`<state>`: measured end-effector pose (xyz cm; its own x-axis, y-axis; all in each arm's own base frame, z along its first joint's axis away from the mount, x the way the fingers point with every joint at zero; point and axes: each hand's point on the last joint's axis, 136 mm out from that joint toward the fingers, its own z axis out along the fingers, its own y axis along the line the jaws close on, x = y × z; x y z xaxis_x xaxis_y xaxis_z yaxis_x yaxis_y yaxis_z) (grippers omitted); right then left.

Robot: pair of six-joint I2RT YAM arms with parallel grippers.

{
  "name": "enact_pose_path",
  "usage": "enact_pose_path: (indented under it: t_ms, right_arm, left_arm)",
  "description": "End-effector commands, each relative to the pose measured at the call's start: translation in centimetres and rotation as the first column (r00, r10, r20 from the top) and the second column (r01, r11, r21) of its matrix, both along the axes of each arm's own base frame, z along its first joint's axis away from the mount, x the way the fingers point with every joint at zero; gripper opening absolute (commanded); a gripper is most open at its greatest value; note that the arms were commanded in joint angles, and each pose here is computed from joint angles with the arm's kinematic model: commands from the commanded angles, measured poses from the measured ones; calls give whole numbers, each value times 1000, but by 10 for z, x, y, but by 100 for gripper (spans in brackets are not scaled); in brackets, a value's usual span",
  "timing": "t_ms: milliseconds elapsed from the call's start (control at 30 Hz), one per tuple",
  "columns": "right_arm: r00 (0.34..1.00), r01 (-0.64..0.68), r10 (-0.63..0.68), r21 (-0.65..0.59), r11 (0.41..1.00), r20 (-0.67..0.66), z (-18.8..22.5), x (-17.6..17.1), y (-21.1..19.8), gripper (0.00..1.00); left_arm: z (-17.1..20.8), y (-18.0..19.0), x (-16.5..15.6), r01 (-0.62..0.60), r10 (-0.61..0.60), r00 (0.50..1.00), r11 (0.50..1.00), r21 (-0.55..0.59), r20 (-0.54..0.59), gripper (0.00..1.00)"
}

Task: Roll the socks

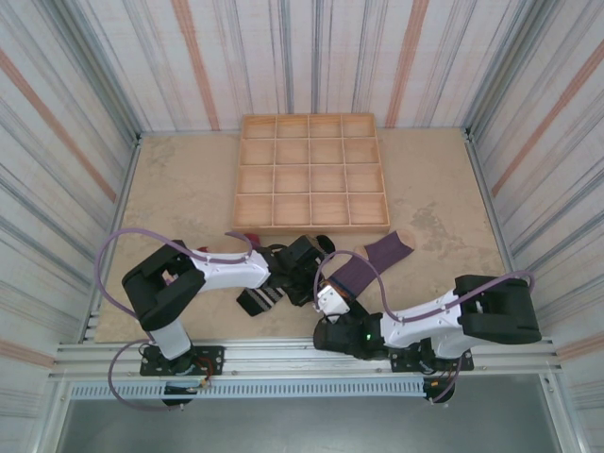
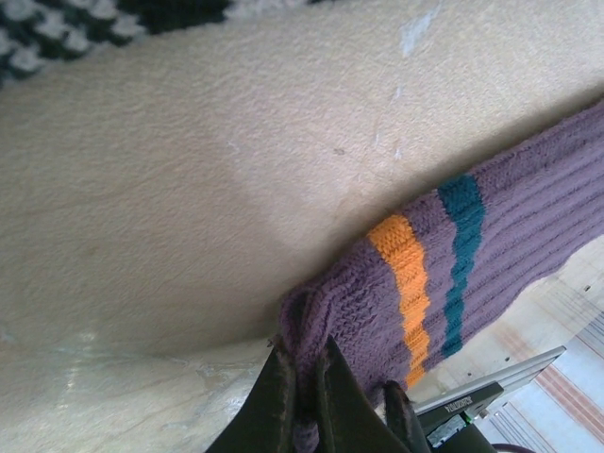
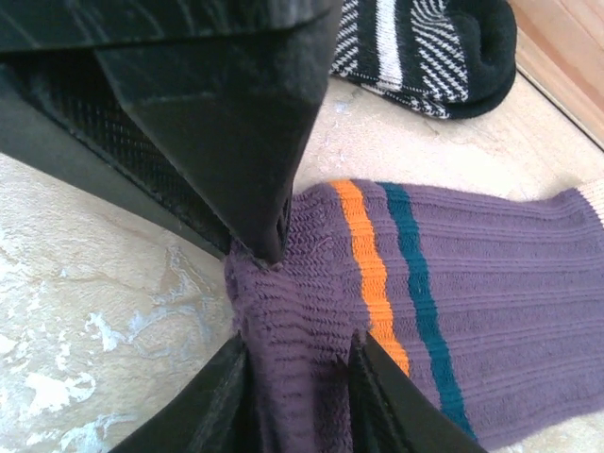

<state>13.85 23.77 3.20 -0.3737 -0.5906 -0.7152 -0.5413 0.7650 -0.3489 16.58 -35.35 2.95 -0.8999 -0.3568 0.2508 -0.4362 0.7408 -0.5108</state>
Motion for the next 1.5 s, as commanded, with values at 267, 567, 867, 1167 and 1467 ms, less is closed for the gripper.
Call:
enact_pose_path:
  t_ms: [267, 567, 867, 1167, 1467]
  right_arm:
    - [984, 27, -1, 144, 989, -180, -10, -1, 6, 0]
    - [884, 161, 38, 380, 911, -466, -11, 0, -7, 0]
    - [757, 371, 16, 449, 813, -654, -21, 5, -27, 0]
    - [628, 579, -3, 466, 669, -778, -29, 11, -48, 0]
    - [498, 668, 4, 386, 636, -867, -43, 11, -55, 0]
  left_arm:
    - [18, -1, 11, -1, 3, 998, 999, -36, 68, 27]
    - [48, 10, 38, -16, 28, 972, 998, -53, 235, 58]
    - [44, 0, 38, 105, -100, 936, 994, 3, 337, 47]
    - [35, 1, 29, 147, -163, 903, 987, 69, 397, 36]
    - [17, -15, 25, 171, -171, 891, 985, 37, 421, 33]
